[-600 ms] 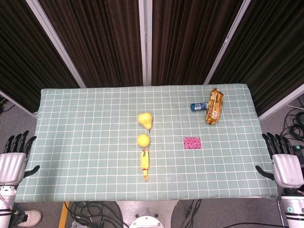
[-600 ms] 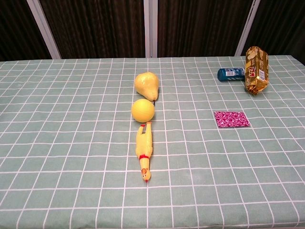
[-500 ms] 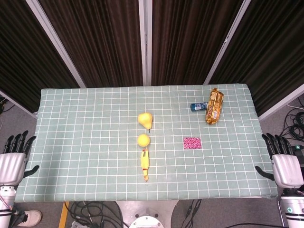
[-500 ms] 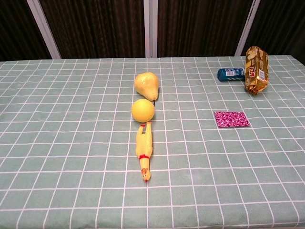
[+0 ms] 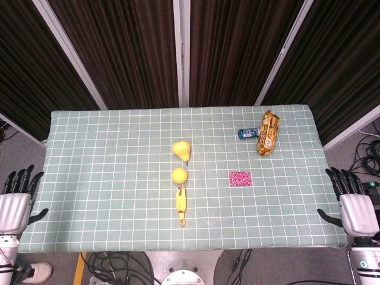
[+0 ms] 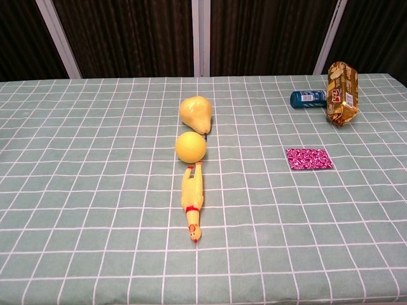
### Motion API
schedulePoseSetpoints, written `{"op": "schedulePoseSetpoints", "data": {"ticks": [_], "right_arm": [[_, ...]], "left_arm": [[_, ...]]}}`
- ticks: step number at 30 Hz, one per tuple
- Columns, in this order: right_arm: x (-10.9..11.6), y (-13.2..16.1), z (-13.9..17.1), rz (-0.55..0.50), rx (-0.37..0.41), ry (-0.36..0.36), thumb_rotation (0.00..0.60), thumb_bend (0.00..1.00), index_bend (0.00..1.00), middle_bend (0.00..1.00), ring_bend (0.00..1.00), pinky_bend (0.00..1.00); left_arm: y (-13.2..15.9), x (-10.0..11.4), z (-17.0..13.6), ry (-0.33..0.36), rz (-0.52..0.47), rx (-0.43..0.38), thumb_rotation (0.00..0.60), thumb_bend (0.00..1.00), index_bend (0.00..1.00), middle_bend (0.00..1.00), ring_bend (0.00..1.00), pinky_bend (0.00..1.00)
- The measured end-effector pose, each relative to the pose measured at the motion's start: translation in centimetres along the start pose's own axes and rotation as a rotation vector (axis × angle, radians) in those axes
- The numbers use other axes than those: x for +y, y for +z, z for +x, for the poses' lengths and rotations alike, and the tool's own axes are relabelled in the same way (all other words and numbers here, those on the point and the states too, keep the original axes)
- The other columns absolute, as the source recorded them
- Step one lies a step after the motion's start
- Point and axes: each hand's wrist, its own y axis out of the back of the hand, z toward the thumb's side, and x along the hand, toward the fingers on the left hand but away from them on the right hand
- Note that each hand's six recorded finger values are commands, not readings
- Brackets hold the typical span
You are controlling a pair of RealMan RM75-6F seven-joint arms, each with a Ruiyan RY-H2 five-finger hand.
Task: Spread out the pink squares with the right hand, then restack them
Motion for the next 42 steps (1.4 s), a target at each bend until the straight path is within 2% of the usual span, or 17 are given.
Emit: {"op": "schedulePoseSetpoints", "data": {"ticks": [6,11,14,21,27,33,42], "right_arm": [[-1.2,2.0,-1.9,0.000,0.065,0.042,0.590,0.33,0.20,0.07,0.00,0.00],[-3.4,4.4,-4.4,-0.012,0.125,0.113,0.479,0.44,0.28,0.07,0.00,0.00],[-5.4,5.8,-6.0,-0.029,0.152,0.176,0.409,0.49,0.31,0.06,0.00,0.00],[-11.0,8.7,-10.4,-0.047,0.172,0.324,0.347,0.50,0.31,0.05,0.00,0.00],[-14.1,10.3,-13.2,-0.034,0.176,0.379,0.349,0.50,0.31,0.05,0.00,0.00],[-16.2,11.4,-14.8,-0.029,0.181,0.405,0.347,0.50,0.31,0.05,0.00,0.00],[-17.9,12.2,-15.6,-0.014,0.204,0.439,0.348,0.50,0.31,0.05,0.00,0.00]], "left_arm": [[0.2,0.0,0.2,-0.005,0.000,-0.008,0.600,0.00,0.18,0.13,0.07,0.08],[0.0,-0.1,0.0,-0.006,-0.009,-0.002,0.600,0.00,0.18,0.13,0.07,0.08],[-0.1,-0.1,-0.3,-0.009,-0.013,0.004,0.600,0.00,0.18,0.13,0.07,0.08],[-0.5,-0.4,-0.5,-0.018,-0.017,0.014,0.600,0.00,0.18,0.13,0.07,0.08],[-0.6,-0.4,-0.6,-0.021,-0.019,0.018,0.600,0.00,0.18,0.13,0.07,0.08],[-0.7,-0.4,-0.6,-0.026,-0.016,0.022,0.600,0.00,0.18,0.13,0.07,0.08],[-0.3,-0.2,-0.3,-0.026,-0.009,0.012,0.600,0.00,0.18,0.13,0.07,0.08]]}}
